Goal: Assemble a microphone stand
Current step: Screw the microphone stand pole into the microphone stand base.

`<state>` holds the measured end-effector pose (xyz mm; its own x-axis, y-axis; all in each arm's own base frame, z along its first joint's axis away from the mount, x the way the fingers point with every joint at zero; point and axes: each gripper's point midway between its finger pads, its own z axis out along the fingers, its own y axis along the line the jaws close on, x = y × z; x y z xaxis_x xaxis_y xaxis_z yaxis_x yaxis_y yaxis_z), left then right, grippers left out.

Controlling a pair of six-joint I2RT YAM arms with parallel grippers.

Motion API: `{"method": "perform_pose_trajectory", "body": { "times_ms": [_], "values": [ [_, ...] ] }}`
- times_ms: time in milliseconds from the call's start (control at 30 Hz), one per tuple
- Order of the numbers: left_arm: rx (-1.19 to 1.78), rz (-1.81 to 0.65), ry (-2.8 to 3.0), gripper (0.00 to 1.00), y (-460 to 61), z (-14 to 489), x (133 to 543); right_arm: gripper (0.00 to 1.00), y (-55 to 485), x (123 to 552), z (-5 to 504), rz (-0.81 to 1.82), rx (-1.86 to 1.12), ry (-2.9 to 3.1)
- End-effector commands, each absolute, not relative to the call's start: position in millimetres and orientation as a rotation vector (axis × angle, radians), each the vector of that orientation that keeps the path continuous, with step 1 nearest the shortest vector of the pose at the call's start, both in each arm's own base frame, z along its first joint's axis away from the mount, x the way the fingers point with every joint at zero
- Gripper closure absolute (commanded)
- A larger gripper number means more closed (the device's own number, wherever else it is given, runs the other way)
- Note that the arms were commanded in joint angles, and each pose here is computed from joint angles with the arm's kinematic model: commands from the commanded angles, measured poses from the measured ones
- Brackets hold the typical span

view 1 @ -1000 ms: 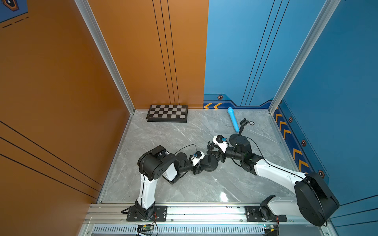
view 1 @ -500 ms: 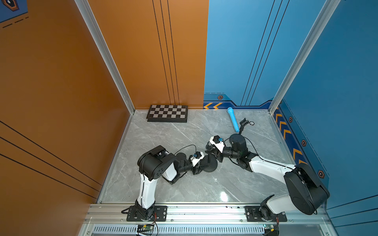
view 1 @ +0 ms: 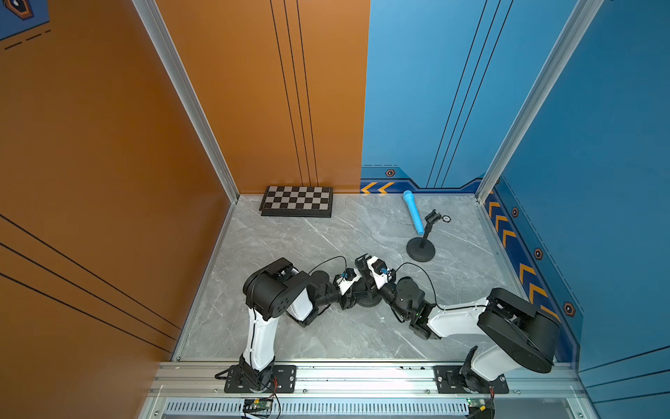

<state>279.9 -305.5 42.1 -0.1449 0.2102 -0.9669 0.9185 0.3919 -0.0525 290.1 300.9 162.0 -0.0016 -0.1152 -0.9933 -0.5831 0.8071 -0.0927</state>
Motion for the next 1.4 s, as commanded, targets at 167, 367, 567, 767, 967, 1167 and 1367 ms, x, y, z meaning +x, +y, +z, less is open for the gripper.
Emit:
{"method": "perform_pose_trajectory", "body": {
  "times_ms": [167, 367, 567, 767, 967, 1167, 1367],
  "values": [
    [1.03, -0.858, 1.858, 0.39, -286, -10, 261, 0.77, 280, 299, 153, 0.245, -0.561, 1.606],
    [1.029, -0.856, 1.856, 0.39, -285, -8, 260, 0.5, 298, 270, 155, 0.499, -0.918, 1.613],
    [1.032, -0.856, 1.852, 0.4, -285, -8, 261, 0.45, 287, 258, 165, 0.695, -1.102, 1.602],
    [1.036, -0.856, 1.85, 0.39, -284, -8, 260, 0.45, 292, 249, 164, 0.86, -1.224, 1.599],
    [1.039, -0.859, 1.854, 0.39, -284, -9, 258, 0.47, 296, 262, 163, 0.912, -1.221, 1.599],
    [1.04, -0.863, 1.853, 0.4, -285, -9, 259, 0.52, 297, 278, 162, 0.894, -1.201, 1.618],
    [1.04, -0.864, 1.854, 0.4, -284, -9, 258, 0.56, 301, 282, 166, 0.915, -1.213, 1.609]
  ]
}}
